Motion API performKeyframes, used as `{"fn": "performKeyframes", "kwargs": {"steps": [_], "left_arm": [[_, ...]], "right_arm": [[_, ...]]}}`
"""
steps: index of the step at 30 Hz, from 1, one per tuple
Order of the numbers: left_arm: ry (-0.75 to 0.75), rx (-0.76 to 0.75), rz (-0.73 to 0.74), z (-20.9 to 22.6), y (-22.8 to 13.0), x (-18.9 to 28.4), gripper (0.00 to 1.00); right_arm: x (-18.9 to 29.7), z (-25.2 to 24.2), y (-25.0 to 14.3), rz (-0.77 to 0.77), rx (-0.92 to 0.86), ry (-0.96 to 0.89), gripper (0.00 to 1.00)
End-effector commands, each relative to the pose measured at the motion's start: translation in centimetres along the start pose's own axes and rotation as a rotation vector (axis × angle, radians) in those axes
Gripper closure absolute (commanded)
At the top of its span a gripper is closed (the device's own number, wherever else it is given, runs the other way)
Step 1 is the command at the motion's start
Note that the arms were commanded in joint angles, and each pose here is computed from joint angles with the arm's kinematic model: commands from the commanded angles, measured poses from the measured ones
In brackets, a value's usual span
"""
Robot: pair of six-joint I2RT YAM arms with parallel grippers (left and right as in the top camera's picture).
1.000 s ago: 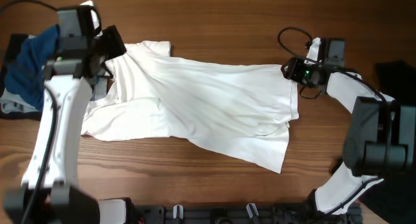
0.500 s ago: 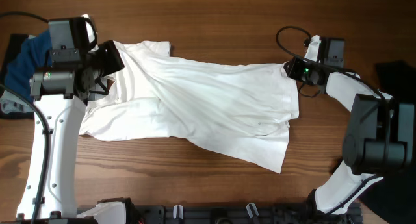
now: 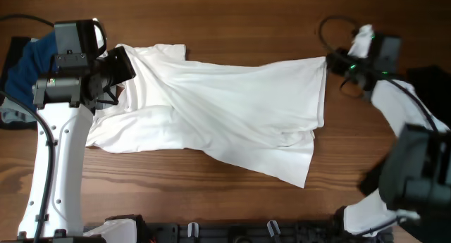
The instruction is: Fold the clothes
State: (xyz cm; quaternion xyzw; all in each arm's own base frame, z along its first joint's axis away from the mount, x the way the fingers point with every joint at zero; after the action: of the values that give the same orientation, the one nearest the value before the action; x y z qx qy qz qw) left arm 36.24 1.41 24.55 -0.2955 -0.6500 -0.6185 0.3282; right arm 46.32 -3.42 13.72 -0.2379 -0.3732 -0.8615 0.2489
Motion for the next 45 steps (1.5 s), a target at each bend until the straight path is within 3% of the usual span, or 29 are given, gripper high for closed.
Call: {"fn": "performKeyframes", "kwargs": {"steps": [1,4,7,9,11,18,24,30,36,43,45], "left_arm": [[-0.012,-0.013,-0.02,-0.3,0.5,0.5,0.39],[-0.012,-0.013,-0.019,-0.3,0.4,0.5,0.39],[-0.013,-0.013,-0.019,-0.3,0.4,0.5,0.38],[-0.013,-0.013,-0.019,-0.3,0.4,0.5,0.37],[-0.013,-0.013,-0.018,-0.3,0.4,0.5,0.35],[-0.012,-0.013,-0.015,-0.3,0.4,0.5,0.3],[-0.012,-0.013,-0.012,-0.3,0.3,0.5,0.29],[-0.012,-0.013,-0.008,-0.3,0.2,0.5,0.29],[-0.012,-0.013,-0.009,-0.3,0.2,0.5,0.28],[-0.012,-0.013,-0.008,-0.3,0.2,0.5,0.28],[-0.013,-0.013,-0.008,-0.3,0.2,0.5,0.28]], "right_arm": [[8.1,4.4,10.4,-0.313,0.011,0.128,0.96],[10.6,3.7,14.0,-0.42,-0.013,0.134,0.96],[10.3,1.7,13.8,-0.388,-0.064,0.093,0.96],[8.9,0.4,11.6,-0.292,-0.106,0.043,0.81],[7.0,-0.7,8.8,-0.173,-0.1,-0.009,0.52],[-1.8,-1.6,-0.6,0.16,-0.068,-0.067,0.39],[-8.3,-3.7,-3.7,0.175,-0.043,-0.102,0.38],[-10.2,-5.2,-4.7,0.176,-0.039,-0.118,0.39],[-10.3,-4.6,-7.8,0.294,-0.06,-0.109,0.52],[-9.5,-5.3,-11.0,0.411,-0.086,-0.198,0.57],[-9.5,-5.5,-10.7,0.401,-0.087,-0.202,0.71]]}}
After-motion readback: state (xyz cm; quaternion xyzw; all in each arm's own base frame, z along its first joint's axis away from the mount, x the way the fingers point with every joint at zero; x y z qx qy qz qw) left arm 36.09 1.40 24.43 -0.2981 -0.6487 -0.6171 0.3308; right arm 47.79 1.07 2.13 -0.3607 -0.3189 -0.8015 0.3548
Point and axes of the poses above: each gripper's point midway between its finger pads, its own x axis back along the fingers, its own z axis along the line the jaws close on, y = z × x, the point moved 2 cm from there along x, back along the fingers, and after that the axes turned 15 degrees about -x, right-handed, at the moved point
